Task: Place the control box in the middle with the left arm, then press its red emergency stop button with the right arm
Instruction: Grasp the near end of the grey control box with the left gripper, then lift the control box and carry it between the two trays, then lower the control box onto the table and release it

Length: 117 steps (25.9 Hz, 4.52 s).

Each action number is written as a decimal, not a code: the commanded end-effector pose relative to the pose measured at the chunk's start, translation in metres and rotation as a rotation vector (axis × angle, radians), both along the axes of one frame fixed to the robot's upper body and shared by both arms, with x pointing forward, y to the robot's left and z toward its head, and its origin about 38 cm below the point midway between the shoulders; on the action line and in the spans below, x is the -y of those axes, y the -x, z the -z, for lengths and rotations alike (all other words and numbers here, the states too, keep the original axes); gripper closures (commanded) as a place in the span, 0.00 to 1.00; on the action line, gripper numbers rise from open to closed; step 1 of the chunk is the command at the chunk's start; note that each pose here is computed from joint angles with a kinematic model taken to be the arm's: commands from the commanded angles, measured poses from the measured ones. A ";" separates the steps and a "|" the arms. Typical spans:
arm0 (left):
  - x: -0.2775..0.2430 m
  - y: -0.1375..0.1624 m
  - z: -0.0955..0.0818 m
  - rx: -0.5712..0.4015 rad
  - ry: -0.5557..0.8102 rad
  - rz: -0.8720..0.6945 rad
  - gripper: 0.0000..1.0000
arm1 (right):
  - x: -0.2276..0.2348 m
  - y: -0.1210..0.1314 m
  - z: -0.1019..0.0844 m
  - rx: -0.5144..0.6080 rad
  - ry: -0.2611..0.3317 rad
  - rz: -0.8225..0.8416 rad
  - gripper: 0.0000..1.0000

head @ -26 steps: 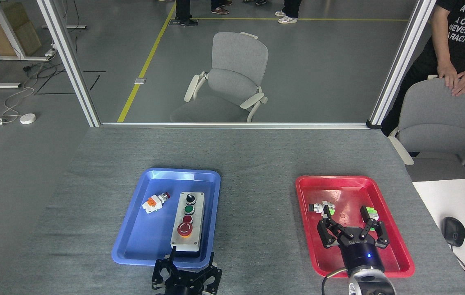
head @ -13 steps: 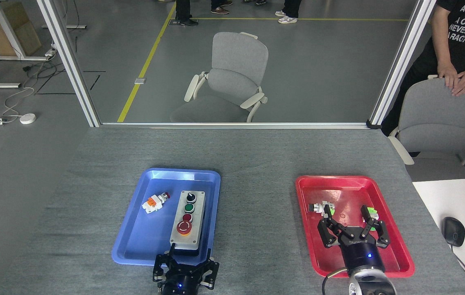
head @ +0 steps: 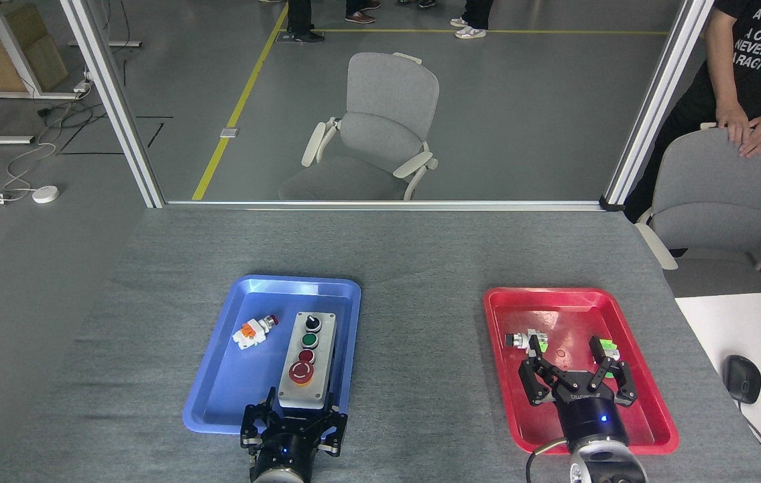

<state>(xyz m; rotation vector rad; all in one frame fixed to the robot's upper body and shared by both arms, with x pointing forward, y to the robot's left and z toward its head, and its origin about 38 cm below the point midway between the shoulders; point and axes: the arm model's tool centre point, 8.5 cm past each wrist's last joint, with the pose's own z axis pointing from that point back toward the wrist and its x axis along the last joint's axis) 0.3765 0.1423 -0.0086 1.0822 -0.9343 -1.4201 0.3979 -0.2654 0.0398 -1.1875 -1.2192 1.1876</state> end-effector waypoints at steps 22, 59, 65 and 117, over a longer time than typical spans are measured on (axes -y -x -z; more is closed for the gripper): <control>0.000 -0.083 0.001 -0.113 0.103 0.049 0.47 | -0.001 0.000 -0.002 0.007 0.000 -0.001 0.02; 0.103 -0.089 -0.045 -0.045 0.132 0.322 1.00 | -0.003 0.002 -0.001 0.006 -0.003 -0.003 0.02; 0.119 -0.086 -0.044 -0.048 0.080 0.378 1.00 | -0.007 0.002 -0.001 0.004 -0.013 -0.004 0.02; 0.154 -0.047 -0.018 -0.085 -0.010 0.510 0.02 | -0.014 0.003 0.002 -0.012 -0.003 -0.022 0.03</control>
